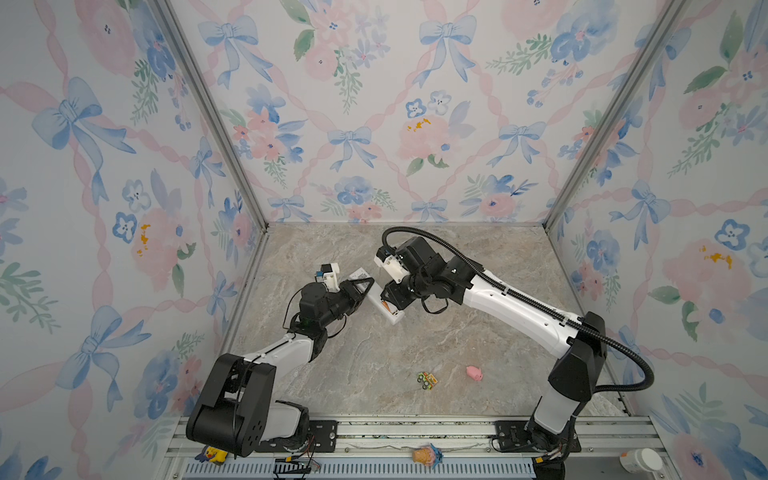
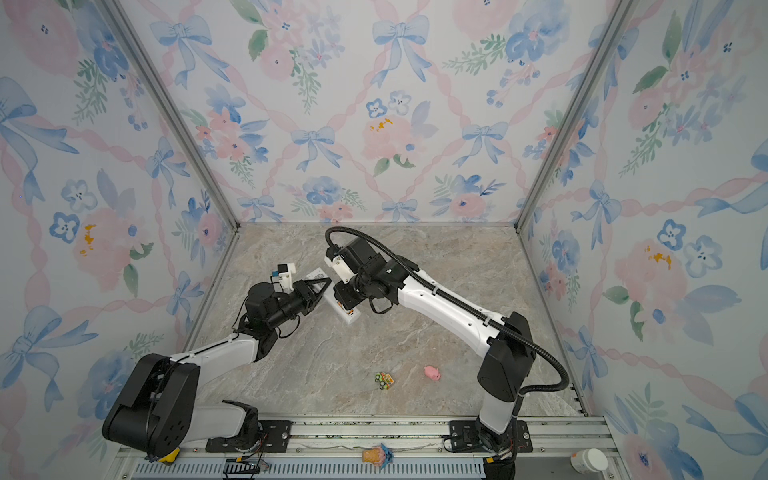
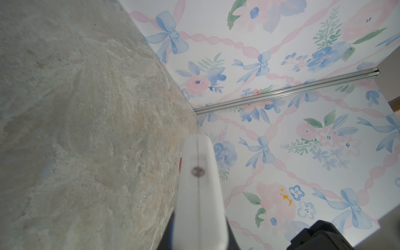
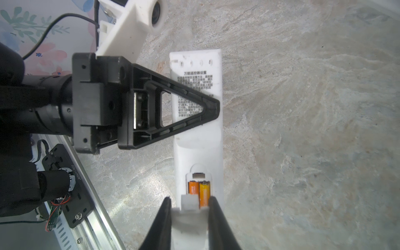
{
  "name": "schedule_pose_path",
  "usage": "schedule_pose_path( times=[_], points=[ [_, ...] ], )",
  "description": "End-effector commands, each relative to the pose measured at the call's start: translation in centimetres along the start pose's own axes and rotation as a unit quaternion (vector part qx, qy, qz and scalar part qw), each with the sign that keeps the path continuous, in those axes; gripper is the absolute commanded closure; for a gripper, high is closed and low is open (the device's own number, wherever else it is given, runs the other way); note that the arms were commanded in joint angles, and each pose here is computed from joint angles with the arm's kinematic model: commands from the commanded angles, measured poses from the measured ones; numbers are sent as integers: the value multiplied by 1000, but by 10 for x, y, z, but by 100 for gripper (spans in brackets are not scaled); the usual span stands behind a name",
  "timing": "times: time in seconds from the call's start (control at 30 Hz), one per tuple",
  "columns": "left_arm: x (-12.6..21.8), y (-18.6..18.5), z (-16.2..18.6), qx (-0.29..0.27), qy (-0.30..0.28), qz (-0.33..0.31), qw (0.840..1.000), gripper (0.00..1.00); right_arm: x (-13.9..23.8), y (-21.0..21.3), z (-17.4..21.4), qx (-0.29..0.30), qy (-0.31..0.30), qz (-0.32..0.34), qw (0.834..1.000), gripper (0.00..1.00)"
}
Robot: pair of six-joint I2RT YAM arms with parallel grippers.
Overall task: Load the batteries into the remote control
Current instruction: 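Carry the cover with the right gripper toward the remote held by the left gripper, then align the cover over the battery compartment with the right gripper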
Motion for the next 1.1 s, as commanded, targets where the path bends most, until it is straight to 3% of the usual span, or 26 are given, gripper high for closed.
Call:
schedule_pose_path(
  times=[0.0,1.07],
  points=[
    [4,-8,2,-5,2,20,1000,100,-3,1,-1,15,0,14,1000,88],
    [3,-10,2,-5,9,26,1000,100,-27,-2,13,31,31,20,999,89]
  ],
)
Point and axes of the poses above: each gripper's point midway between its finger pads, its own x axis back along the fingers, its own y axis along the line the jaws close on, z = x × y, the point moved 10 cm from there along x, back along the fingers, and after that the axes turned 1 degree about -x, right-handed, at the moved point
